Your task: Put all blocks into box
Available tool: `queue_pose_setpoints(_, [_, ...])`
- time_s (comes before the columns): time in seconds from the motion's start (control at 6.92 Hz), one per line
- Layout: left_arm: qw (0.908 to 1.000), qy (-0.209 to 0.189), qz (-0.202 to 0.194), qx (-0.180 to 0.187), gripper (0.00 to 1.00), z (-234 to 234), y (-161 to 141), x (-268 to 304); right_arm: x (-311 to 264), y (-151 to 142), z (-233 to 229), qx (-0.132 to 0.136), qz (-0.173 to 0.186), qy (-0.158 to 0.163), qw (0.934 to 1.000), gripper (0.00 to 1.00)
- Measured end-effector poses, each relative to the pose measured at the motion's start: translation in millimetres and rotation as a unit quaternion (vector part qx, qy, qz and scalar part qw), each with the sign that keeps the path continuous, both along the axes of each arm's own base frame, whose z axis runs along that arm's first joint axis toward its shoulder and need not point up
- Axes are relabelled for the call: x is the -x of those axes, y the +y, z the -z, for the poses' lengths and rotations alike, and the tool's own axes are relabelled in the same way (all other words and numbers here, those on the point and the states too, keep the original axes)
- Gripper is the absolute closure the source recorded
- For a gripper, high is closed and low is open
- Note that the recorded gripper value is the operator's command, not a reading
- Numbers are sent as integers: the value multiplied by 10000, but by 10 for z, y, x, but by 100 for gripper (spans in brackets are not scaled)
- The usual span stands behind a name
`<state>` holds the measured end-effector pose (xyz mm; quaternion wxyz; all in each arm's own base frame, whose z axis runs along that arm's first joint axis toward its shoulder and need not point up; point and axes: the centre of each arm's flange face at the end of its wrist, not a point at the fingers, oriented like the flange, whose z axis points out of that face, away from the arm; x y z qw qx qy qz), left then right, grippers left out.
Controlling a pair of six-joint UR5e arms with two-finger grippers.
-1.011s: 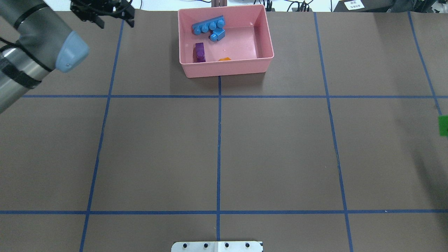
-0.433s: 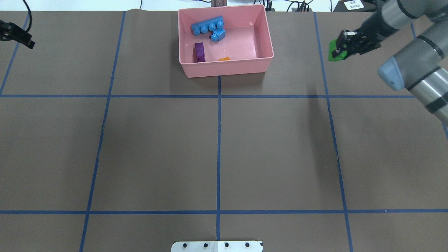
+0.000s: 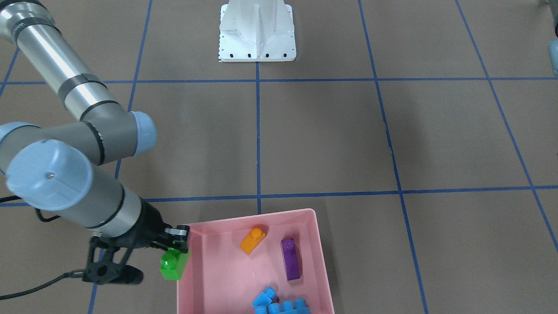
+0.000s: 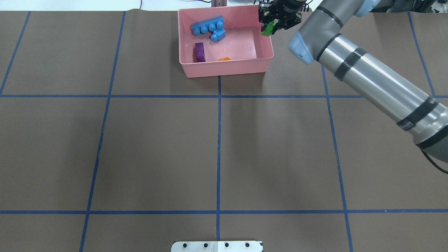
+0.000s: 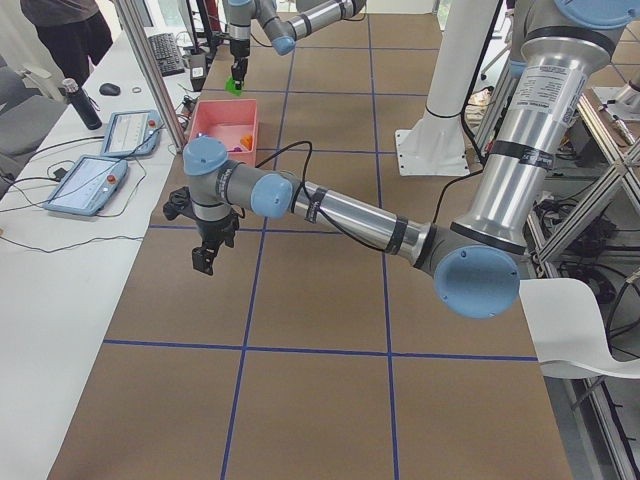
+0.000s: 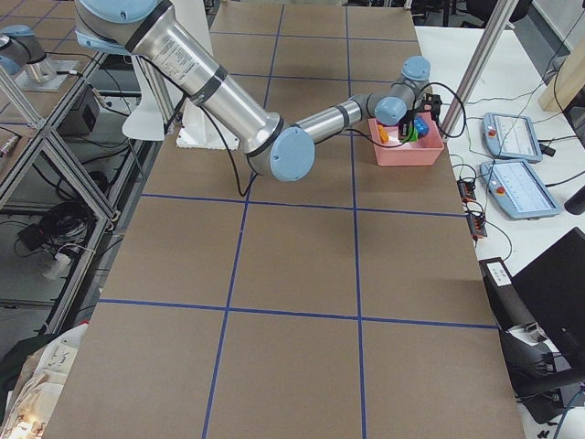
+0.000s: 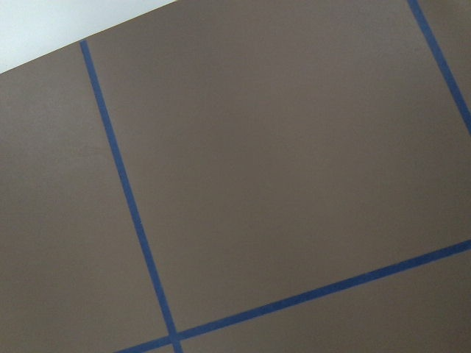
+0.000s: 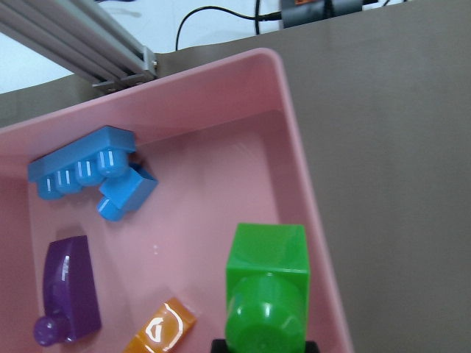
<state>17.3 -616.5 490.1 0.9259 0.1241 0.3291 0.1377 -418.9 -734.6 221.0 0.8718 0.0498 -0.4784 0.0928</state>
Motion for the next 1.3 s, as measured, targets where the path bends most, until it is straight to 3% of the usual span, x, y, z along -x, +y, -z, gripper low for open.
queue_pose_setpoints(0.14, [10000,-10,-17,19,0,-31,17,30,352,21,212,-14,-98,118,9999,0])
queue_pose_setpoints(0.43, [9999,-11,-26,123,0,-69,36,43,432,93,309,8,-130,168,9998,0])
queue_pose_setpoints(0.72, [9987,201,27,460,0,-176,130,164,-324,272,11,106,-19,101,9999,0])
queue_pose_setpoints(0.87, [9979,307,62,562,0,-303,232,305,-856,495,-361,51,87,141,9998,0])
queue_pose_setpoints(1.3, [9973,354,-28,650,0,-813,698,662,-2547,1737,-2115,-233,519,555,9968,0])
